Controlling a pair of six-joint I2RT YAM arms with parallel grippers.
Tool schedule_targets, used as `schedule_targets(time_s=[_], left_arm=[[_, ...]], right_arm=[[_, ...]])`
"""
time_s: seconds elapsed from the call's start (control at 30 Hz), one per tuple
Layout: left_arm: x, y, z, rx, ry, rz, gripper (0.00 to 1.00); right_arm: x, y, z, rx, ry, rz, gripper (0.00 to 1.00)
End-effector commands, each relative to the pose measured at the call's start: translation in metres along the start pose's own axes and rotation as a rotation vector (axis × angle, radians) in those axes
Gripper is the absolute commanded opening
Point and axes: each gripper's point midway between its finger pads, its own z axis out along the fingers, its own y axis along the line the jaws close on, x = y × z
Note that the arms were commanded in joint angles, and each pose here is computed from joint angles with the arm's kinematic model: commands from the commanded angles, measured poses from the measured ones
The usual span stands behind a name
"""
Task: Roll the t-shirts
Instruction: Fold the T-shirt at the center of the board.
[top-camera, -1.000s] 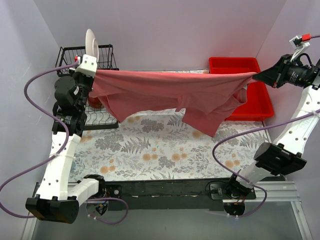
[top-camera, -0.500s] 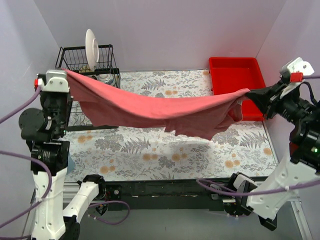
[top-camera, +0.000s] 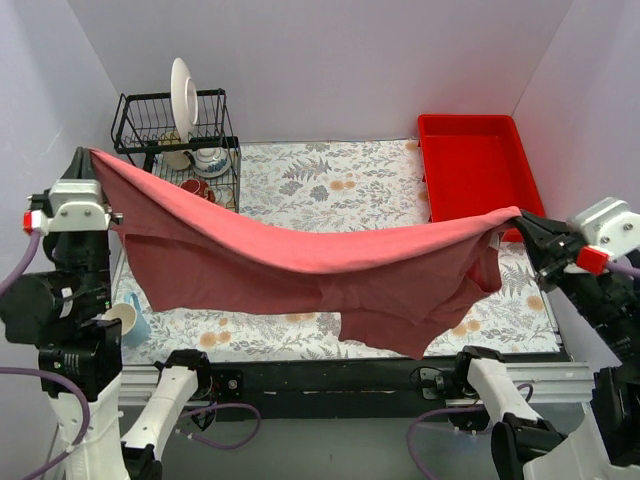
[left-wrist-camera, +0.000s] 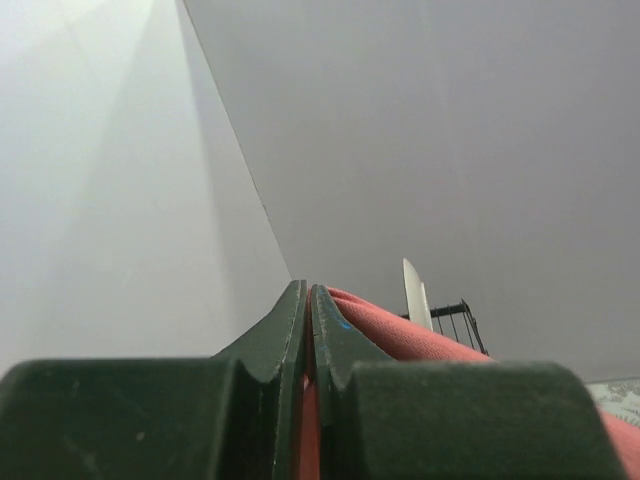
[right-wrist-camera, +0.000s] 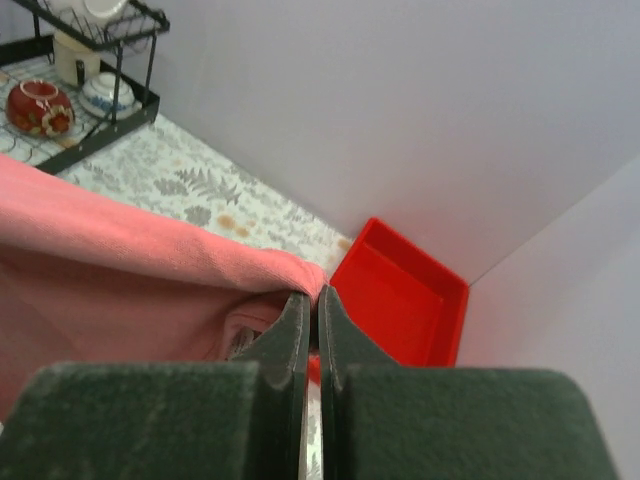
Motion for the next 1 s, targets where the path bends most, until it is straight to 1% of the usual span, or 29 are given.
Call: schedule_targets(time_s=[0.0,0.03,0.07,0.13,0.17,0.2,0.23,0.27,0.3,0.33,0.4,0.43,0.47,0.5,0.53,0.57,0.6,0.63,0.7,0.73,0.77,0.87,0.97], left_arm=[[0.1,-0.058,0.012,0.194,0.267,0.052,0.0],[0.117,-0.077,0.01,0.273,0.302,0.042,0.0],[0.162,-0.106,0.004,0.368,0.414,0.032,0.0],[0.206,-0.14,-0.006,0.481,0.509,-0.002,0.0],[0.237,-0.157,-0.015,0.526,0.566,-0.01,0.0],[0.269,-0.175,-0.018,0.573,0.634,-0.026,0.0],[0.284,-0.191,-0.021,0.623,0.655,-0.057,0.0],[0.298,-0.204,-0.019,0.655,0.667,-0.073,0.0],[0.335,-0.226,-0.025,0.71,0.757,-0.094,0.0],[0.35,-0.235,-0.024,0.724,0.785,-0.104,0.0],[0.375,-0.25,-0.012,0.746,0.82,-0.107,0.0],[0.407,-0.264,-0.015,0.772,0.892,-0.105,0.0],[0.417,-0.268,-0.01,0.766,0.909,-0.1,0.0],[0.418,-0.271,0.006,0.767,0.892,-0.093,0.0],[0.439,-0.281,0.004,0.783,0.933,-0.096,0.0],[0.444,-0.284,0.008,0.786,0.935,-0.094,0.0],[0.45,-0.287,0.012,0.789,0.939,-0.091,0.0],[0.457,-0.293,0.017,0.795,0.944,-0.097,0.0],[0.466,-0.298,0.022,0.8,0.951,-0.101,0.0],[0.465,-0.3,0.028,0.8,0.938,-0.104,0.0],[0.476,-0.306,0.026,0.808,0.959,-0.104,0.0],[0.487,-0.313,0.031,0.803,0.961,-0.103,0.0],[0.496,-0.317,0.035,0.793,0.963,-0.089,0.0]], right_arm=[[0.084,-0.033,0.036,0.067,0.241,0.049,0.01],[0.122,-0.028,0.049,0.027,0.32,0.067,0.01],[0.137,-0.026,0.05,0.018,0.349,0.055,0.01],[0.168,-0.025,0.06,0.0,0.398,0.034,0.01],[0.202,-0.017,0.066,-0.033,0.465,0.062,0.01],[0.22,-0.013,0.07,-0.053,0.501,0.071,0.01],[0.238,-0.011,0.075,-0.066,0.542,0.088,0.01],[0.269,-0.009,0.083,-0.069,0.595,0.108,0.01],[0.283,-0.008,0.088,-0.08,0.619,0.117,0.01],[0.303,-0.007,0.096,-0.106,0.66,0.123,0.01],[0.333,-0.011,0.109,-0.11,0.7,0.138,0.01],[0.355,-0.01,0.119,-0.145,0.749,0.165,0.01],[0.366,-0.015,0.123,-0.143,0.775,0.181,0.01],[0.37,-0.026,0.132,-0.13,0.772,0.184,0.01],[0.389,-0.03,0.139,-0.142,0.813,0.22,0.01],[0.398,-0.041,0.141,-0.12,0.828,0.254,0.01],[0.398,-0.056,0.149,-0.098,0.815,0.255,0.01],[0.418,-0.057,0.154,-0.117,0.861,0.292,0.01],[0.425,-0.07,0.159,-0.121,0.882,0.325,0.01],[0.443,-0.072,0.159,-0.139,0.92,0.364,0.01],[0.446,-0.071,0.162,-0.164,0.923,0.388,0.01],[0.46,-0.073,0.166,-0.195,0.945,0.432,0.01],[0.47,-0.076,0.169,-0.192,0.955,0.444,0.01]])
